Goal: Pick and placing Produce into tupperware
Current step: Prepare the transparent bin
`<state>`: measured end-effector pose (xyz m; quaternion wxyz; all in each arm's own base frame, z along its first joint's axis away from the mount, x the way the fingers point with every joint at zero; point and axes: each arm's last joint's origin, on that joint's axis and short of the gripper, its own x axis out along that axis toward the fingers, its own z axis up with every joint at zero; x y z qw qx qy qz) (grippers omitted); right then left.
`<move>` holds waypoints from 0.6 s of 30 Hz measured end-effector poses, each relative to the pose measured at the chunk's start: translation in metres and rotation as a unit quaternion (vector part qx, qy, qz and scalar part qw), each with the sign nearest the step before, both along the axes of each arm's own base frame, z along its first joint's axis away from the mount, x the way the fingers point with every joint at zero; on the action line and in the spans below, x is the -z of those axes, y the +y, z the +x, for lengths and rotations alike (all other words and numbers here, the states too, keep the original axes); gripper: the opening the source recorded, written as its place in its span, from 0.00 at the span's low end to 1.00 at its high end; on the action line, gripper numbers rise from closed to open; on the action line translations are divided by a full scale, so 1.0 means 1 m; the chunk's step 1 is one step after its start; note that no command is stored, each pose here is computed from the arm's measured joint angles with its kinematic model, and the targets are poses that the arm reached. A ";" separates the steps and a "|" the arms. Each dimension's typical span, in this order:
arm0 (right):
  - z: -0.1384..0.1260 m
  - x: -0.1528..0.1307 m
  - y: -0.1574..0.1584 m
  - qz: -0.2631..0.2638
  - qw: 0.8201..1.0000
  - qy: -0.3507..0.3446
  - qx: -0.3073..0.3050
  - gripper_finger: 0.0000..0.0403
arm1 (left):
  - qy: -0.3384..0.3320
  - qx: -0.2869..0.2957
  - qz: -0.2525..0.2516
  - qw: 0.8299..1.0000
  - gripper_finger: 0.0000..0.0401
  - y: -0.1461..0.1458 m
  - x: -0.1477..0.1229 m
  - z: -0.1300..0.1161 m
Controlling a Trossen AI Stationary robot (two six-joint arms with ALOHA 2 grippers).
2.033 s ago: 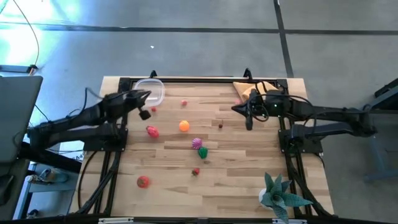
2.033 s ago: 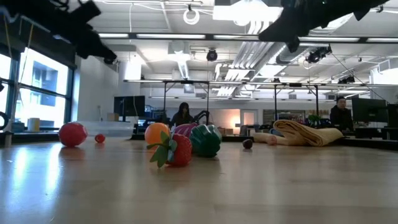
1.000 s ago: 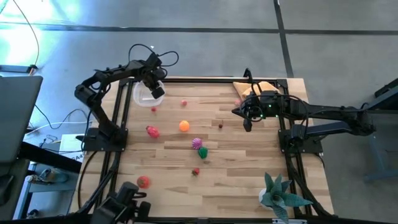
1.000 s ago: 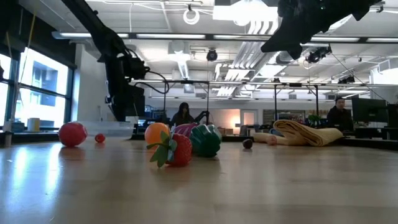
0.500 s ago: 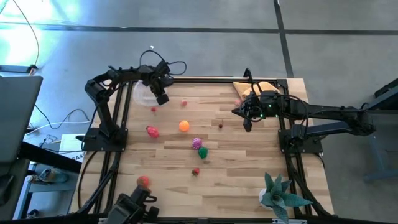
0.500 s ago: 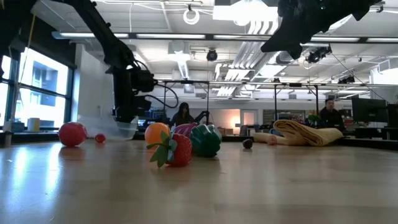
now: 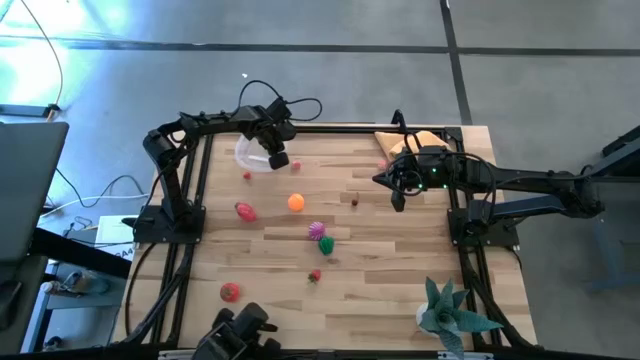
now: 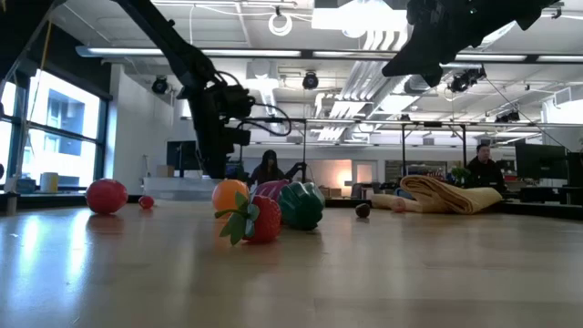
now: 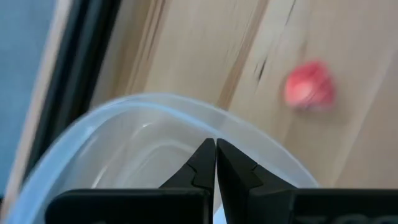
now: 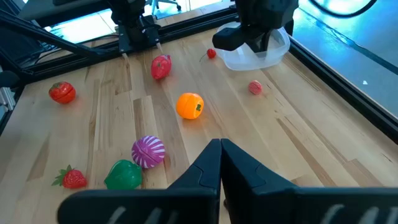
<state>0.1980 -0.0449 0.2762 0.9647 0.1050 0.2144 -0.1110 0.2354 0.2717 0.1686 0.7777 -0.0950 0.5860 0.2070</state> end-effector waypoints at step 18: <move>-0.001 0.002 0.000 0.004 1.000 0.011 -0.001 0.00 | 0.086 0.045 -0.019 0.995 0.01 -0.006 -0.014 0.011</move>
